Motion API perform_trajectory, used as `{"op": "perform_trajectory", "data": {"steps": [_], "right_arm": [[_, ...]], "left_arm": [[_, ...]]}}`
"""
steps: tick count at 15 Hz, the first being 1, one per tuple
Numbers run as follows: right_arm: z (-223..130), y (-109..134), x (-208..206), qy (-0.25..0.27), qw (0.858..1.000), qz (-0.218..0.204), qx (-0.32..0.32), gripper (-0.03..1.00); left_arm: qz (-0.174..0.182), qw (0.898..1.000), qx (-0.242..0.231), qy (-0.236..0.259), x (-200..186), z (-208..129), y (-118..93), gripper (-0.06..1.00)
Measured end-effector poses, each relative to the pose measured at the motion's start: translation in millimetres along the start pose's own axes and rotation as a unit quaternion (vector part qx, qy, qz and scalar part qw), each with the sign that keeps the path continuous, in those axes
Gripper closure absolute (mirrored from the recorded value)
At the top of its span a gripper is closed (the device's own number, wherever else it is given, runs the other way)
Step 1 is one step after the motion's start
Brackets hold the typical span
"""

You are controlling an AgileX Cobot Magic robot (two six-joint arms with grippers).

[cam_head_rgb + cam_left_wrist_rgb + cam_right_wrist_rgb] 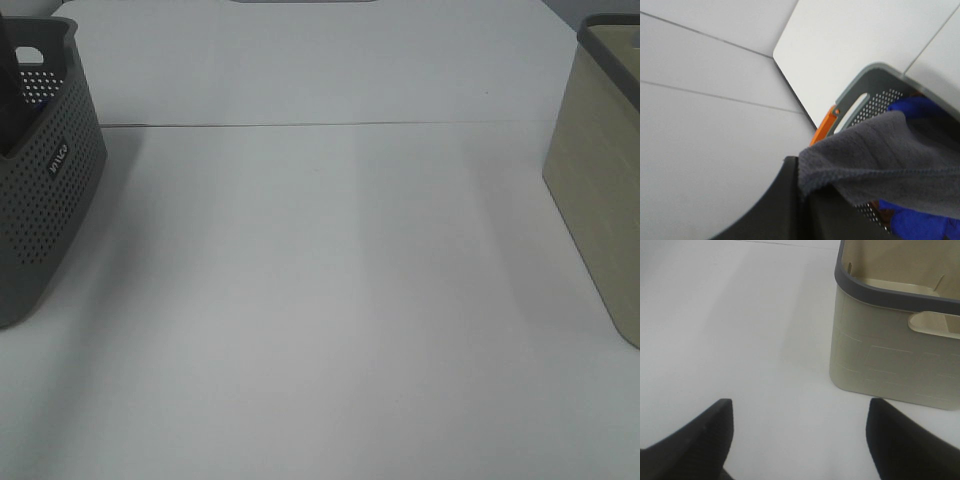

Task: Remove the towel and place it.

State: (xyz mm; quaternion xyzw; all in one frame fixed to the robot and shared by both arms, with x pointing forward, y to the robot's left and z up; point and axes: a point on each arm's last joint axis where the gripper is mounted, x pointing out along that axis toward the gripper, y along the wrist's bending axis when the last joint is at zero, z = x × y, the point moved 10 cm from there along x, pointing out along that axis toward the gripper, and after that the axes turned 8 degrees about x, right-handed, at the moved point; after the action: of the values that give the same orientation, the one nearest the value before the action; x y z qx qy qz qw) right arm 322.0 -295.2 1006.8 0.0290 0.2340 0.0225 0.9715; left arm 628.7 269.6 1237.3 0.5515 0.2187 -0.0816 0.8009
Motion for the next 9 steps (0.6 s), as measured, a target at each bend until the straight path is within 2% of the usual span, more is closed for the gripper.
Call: {"op": "perform_trajectory", "data": {"steps": [3, 7, 9], "right_arm": [[0.0, 0.0, 0.0, 0.000, 1.000, 0.000, 0.000, 0.24], [1.4, 1.5, 0.8, 0.002, 1.000, 0.003, 0.001, 0.24], [17.7, 16.4, 9.6, -0.001, 0.999, 0.038, -0.018, 0.24]], "left_arm": [[0.011, 0.997, 0.026, -0.065, -26.3, 48.7, -2.2, 0.94], [-0.007, 0.987, 0.073, -0.145, -57.9, 107.8, -33.4, 0.94], [-0.021, 0.980, 0.093, -0.178, -70.0, 132.0, -51.5, 0.94]]}}
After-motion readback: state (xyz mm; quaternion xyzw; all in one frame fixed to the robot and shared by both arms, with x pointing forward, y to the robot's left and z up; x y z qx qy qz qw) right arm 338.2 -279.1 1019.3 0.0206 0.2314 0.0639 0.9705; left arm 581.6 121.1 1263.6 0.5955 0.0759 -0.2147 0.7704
